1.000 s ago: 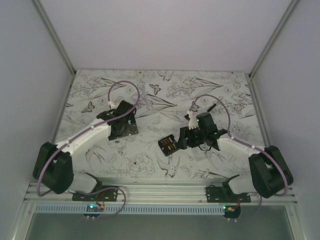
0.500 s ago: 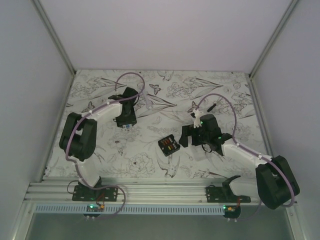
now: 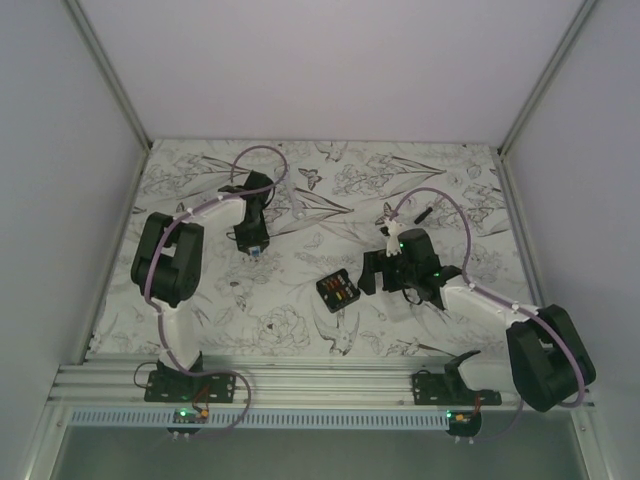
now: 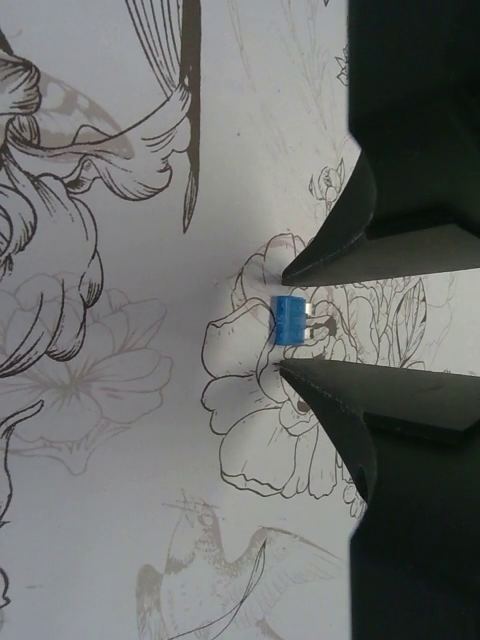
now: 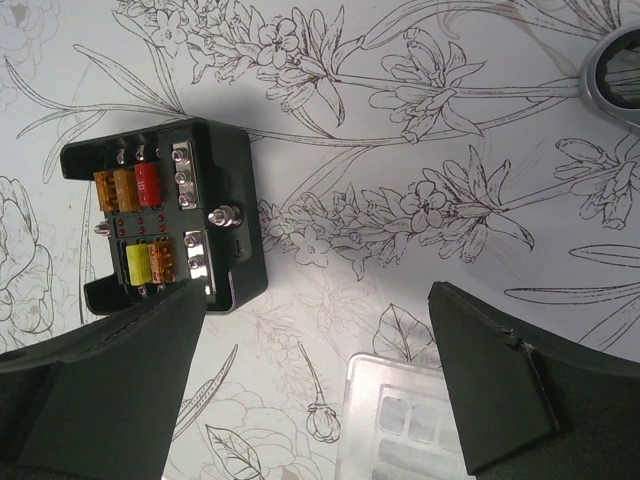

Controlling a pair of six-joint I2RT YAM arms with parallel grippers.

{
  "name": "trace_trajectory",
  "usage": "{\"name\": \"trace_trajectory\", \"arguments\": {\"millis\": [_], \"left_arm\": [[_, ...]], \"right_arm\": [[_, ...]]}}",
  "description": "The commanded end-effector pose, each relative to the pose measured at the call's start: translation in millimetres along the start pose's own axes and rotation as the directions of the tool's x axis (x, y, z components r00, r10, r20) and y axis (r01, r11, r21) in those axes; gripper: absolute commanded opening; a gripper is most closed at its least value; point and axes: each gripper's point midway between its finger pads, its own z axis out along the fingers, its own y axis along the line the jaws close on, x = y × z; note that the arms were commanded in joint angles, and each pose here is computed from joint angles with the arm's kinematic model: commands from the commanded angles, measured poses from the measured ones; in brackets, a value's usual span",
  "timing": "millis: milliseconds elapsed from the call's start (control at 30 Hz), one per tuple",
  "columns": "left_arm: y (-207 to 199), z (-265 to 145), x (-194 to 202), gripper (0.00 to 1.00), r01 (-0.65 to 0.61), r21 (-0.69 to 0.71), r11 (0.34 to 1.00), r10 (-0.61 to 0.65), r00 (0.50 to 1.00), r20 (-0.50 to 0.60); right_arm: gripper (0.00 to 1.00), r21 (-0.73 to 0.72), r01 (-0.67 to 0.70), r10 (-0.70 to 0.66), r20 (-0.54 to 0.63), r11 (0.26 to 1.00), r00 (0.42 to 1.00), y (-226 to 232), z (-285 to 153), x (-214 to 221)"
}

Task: Snap on the fuse box
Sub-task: Pick up the fuse from the center of the board.

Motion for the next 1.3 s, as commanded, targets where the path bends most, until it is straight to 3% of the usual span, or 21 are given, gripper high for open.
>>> {"name": "trace_trajectory", "arguments": {"millis": [0,500,700,1067,1267], "left_arm": [[1.4,4.8,4.8,0.37,-0.015,0.001,1.000,0.015,0.999,-0.048],[3.8,12.4,12.1,0.25,-0.010,0.001,1.000,0.010,0.997,-0.083],[-7.3,1.8,16.2,0.21,0.045,0.068,0.997,-0.039,0.995,-0.093],[-31.1,-73.1,29.4,0.19,0.156,0.278,0.948,-0.159,0.987,-0.011],[-52.5,-125.8,51.1,0.19,0.112,0.402,0.909,-0.151,0.986,0.064]], "right_arm": [[1.00,0.009,0.005,-0.005,0.027,1.000,1.000,-1.2,3.2,-8.4],[1.00,0.000,0.008,-0.008,0.021,1.000,1.000,0.2,3.9,-7.3],[1.00,-0.006,0.014,-0.014,0.042,1.000,0.999,2.2,0.2,-11.9],[1.00,-0.141,0.100,-0.073,0.186,0.985,0.980,49.1,-27.5,-44.5],[0.96,-0.227,0.161,-0.090,0.294,0.960,0.952,95.8,-41.6,-60.1]]}}
